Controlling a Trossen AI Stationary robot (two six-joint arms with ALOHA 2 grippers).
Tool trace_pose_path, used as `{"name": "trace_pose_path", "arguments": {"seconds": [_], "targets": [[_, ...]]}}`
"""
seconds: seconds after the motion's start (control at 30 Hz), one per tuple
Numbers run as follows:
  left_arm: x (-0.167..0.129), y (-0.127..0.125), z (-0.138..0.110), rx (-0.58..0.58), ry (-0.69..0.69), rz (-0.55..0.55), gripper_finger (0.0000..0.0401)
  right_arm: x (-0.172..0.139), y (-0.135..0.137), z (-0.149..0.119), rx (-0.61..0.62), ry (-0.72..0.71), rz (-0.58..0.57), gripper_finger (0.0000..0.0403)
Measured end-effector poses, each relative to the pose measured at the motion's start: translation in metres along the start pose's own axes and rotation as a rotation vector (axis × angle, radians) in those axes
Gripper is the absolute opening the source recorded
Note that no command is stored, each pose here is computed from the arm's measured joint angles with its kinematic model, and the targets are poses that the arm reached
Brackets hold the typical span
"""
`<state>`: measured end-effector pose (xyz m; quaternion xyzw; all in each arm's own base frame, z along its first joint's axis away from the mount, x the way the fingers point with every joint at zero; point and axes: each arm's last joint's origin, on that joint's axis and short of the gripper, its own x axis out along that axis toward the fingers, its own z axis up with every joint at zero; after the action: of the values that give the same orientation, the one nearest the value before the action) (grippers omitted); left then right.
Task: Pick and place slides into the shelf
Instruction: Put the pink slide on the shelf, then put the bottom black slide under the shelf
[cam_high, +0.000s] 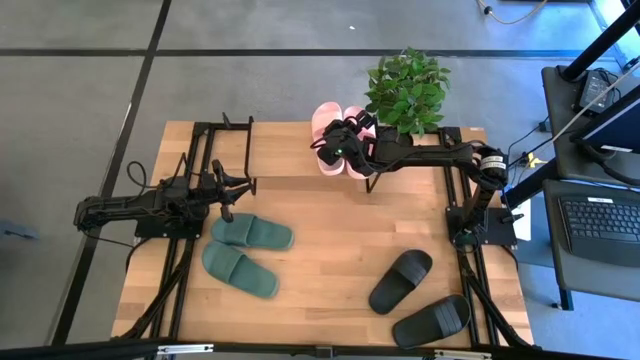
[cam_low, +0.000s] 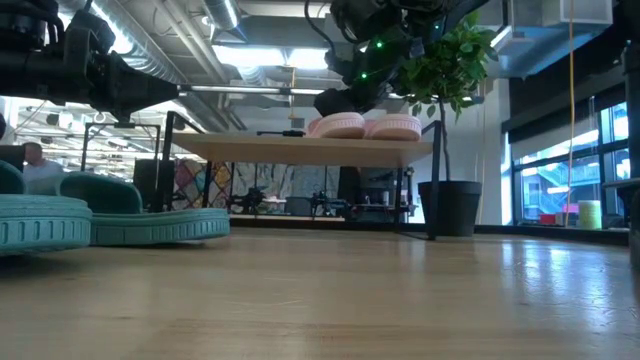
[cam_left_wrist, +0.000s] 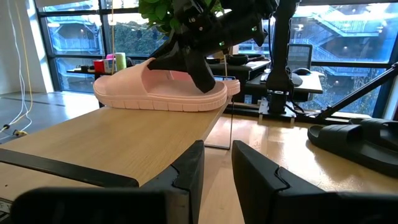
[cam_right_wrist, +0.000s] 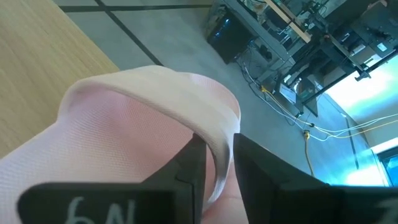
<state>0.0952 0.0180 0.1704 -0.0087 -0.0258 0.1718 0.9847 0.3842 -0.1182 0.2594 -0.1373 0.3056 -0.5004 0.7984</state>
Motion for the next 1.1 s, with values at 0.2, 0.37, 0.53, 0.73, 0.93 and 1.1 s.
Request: {"name": "trace_pose_path", "arguments": {"seconds": [0.2,0.37,0.53,0.73,0.93,1.1], "targets": [[0.0,0.0,0.0,0.0,0.0,0.0,0.0076,-0.0001,0.0005,0.0,-0.003,-0.001,0.014,0.0083],[0.0,0.0,-0.0001,0.0,0.0,0.0,0.0076,-0.0002,0.0018,0.0001,-0.001,-0.006,0.058,0.0084],[0.0,0.0,-0.0001,-0.001,0.0,0.0,0.0076,-0.0002,0.0018,0.0001,0.036,-0.005,0.059,0.0115],[0.0,0.0,-0.0001,-0.001,0.0,0.0,0.0076,-0.0003,0.0019,0.0001,0.047,-0.005,0.06,0.017],[0.0,0.0,-0.0001,-0.001,0.0,0.0,0.0076,-0.0026,0.0039,0.0004,0.042,-0.009,0.066,0.0219],[0.0,0.0,0.0,-0.002,0.0,0.0,0.0076,-0.0061,0.0069,0.0009,0.007,-0.016,0.075,0.0249]]}}
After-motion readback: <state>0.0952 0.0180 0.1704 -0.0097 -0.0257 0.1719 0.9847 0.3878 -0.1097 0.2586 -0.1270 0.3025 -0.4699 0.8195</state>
